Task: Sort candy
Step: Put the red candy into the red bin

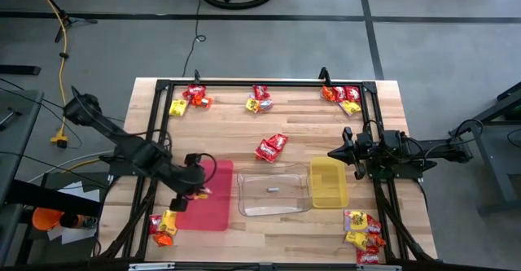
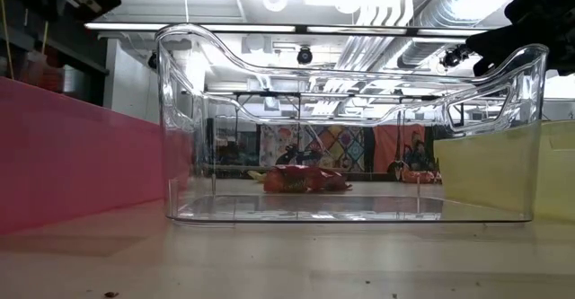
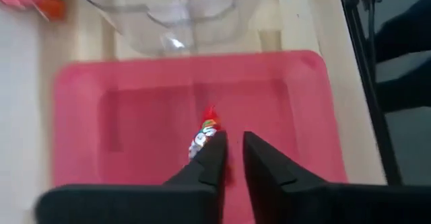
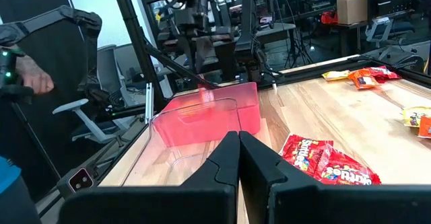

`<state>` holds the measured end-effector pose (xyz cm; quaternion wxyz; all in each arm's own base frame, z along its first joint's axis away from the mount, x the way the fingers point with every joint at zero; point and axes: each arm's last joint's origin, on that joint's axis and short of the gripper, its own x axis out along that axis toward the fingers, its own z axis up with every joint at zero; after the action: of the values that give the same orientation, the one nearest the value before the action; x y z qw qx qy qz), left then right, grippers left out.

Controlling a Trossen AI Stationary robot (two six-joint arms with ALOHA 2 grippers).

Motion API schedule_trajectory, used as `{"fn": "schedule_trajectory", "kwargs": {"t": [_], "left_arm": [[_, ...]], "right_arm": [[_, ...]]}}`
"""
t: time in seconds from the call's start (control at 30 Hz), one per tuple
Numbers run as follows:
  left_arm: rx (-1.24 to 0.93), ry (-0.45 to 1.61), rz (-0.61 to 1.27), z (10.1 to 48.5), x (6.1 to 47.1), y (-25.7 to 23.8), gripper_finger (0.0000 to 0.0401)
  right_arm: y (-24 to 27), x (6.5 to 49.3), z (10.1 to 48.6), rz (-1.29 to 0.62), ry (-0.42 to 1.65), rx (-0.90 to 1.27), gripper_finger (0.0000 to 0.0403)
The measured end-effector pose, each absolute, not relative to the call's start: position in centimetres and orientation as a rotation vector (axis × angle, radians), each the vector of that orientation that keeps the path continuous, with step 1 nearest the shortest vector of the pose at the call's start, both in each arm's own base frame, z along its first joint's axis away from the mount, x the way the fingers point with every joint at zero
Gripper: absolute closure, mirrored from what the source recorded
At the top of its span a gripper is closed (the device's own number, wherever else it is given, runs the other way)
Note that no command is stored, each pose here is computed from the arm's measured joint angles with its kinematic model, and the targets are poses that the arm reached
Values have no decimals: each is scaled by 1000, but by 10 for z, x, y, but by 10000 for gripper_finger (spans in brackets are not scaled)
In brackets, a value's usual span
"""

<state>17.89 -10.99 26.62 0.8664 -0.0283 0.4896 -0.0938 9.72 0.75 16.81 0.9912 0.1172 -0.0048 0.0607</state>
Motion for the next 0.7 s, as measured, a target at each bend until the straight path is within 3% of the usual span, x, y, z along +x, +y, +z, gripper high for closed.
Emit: {"fn": "schedule_trajectory", "kwargs": {"t": [0.13,0.33,0.7], "left_arm": [[-91,1028,-175,269,184,-107,293],[-103,893,-123,304,193,-91,229],[-182,344,131,359,203,-34,219]], "right_arm": [[8,97,168,122,-10,235,402],[8,97,168,122,-10,235,402],[7,97,168,120,-11,235,402]]}}
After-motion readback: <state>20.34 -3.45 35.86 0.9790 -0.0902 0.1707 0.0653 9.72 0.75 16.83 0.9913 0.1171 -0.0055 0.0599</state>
